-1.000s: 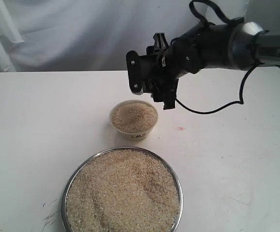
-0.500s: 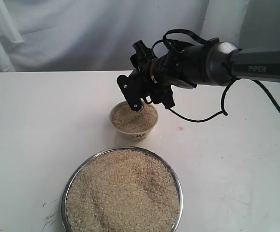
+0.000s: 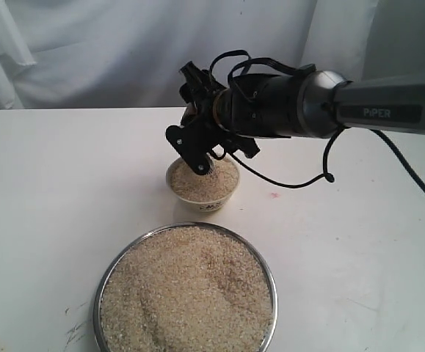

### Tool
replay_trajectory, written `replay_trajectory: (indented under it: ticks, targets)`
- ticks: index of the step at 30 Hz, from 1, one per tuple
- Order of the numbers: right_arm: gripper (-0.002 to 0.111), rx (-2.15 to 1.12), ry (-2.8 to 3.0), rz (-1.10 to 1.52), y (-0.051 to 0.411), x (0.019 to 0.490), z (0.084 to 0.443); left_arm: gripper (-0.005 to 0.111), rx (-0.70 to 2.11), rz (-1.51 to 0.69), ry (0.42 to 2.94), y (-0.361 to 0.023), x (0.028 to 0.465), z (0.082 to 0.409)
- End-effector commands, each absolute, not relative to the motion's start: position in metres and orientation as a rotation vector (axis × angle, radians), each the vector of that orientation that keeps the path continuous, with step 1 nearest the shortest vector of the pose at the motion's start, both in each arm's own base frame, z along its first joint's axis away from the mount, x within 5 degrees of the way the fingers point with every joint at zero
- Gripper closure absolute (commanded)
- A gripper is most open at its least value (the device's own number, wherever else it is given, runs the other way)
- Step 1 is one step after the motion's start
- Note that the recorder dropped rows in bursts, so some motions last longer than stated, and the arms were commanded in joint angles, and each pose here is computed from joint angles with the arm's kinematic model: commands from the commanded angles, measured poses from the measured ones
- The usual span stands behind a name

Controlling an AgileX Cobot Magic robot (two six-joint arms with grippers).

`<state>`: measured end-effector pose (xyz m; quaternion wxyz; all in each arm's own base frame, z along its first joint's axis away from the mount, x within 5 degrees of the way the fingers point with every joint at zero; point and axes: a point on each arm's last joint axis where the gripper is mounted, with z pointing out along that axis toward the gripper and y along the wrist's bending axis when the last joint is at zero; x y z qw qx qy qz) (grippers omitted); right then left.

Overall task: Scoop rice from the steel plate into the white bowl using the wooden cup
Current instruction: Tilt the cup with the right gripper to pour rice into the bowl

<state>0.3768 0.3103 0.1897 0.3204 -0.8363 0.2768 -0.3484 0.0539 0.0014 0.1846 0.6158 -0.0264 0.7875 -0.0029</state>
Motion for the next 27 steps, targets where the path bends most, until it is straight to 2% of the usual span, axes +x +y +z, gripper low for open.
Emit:
replay_trajectory:
  ticks: [1,18,27]
  targets:
    - [0.108,-2.199,0.696,-0.992,0.309,0.379,0.197,0.107,-0.062,-0.005,1.801,0.002,0.054,0.184]
    - [0.108,-2.208,0.646,-1.224,0.32,0.366,0.203,0.107,-0.062,-0.005,1.801,0.002,0.054,0.184]
    - [0.108,-2.251,0.61,-1.276,0.333,0.357,0.185,0.107,-0.062,-0.005,1.801,0.002,0.054,0.184]
